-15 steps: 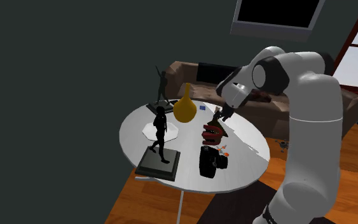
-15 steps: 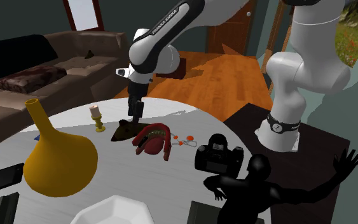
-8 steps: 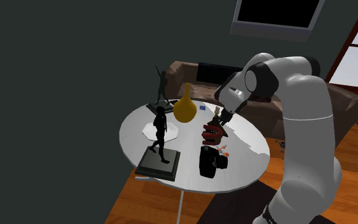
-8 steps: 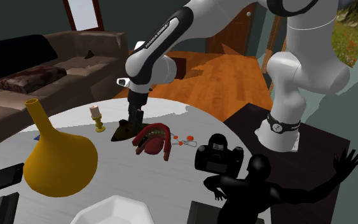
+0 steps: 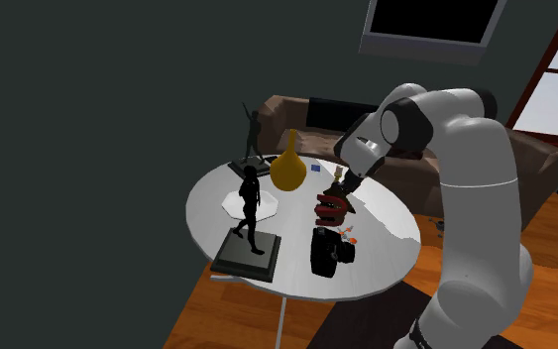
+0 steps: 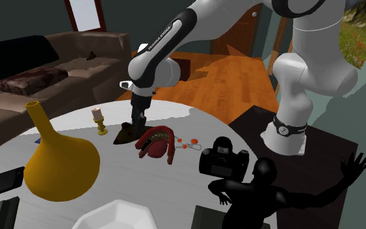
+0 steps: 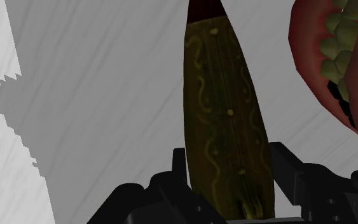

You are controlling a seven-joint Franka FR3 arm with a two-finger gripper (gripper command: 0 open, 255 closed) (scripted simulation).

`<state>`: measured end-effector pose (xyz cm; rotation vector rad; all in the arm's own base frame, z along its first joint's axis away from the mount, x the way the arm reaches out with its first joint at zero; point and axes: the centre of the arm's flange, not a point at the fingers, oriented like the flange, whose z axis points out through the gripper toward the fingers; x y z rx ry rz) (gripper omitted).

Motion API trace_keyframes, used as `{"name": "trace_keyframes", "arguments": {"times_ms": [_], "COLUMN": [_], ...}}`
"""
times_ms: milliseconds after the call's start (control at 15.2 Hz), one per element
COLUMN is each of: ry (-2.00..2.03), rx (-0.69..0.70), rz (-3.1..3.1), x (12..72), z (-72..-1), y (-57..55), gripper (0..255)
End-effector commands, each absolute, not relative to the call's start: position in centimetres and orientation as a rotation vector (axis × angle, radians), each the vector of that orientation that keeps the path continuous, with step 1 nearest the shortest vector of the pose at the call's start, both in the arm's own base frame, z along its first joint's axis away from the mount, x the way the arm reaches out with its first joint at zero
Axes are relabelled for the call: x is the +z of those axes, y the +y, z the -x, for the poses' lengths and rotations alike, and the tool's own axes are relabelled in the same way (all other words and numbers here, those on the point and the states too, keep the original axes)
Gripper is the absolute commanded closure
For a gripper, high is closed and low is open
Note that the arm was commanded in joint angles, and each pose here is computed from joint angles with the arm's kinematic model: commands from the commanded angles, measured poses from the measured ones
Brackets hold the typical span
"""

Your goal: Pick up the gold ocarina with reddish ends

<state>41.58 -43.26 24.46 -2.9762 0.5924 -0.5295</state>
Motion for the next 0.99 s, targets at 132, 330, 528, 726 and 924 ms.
{"name": "trace_keyframes", "arguments": {"times_ms": [132, 330, 528, 726, 924], "ry": [0.591, 0.591, 0.591, 0.591, 0.591], "rx": [-0.528, -0.528, -0.528, -0.528, -0.528], "rz": [2.976, 2.976, 2.976, 2.976, 2.976], "x": [24.5, 26.0, 27.6, 29.2, 30.8], "z": [-41.6, -41.6, -41.6, -41.6, -41.6], "y": [-43.3, -43.3, -43.3, -43.3, -43.3], "gripper": [255, 255, 255, 255, 255]}}
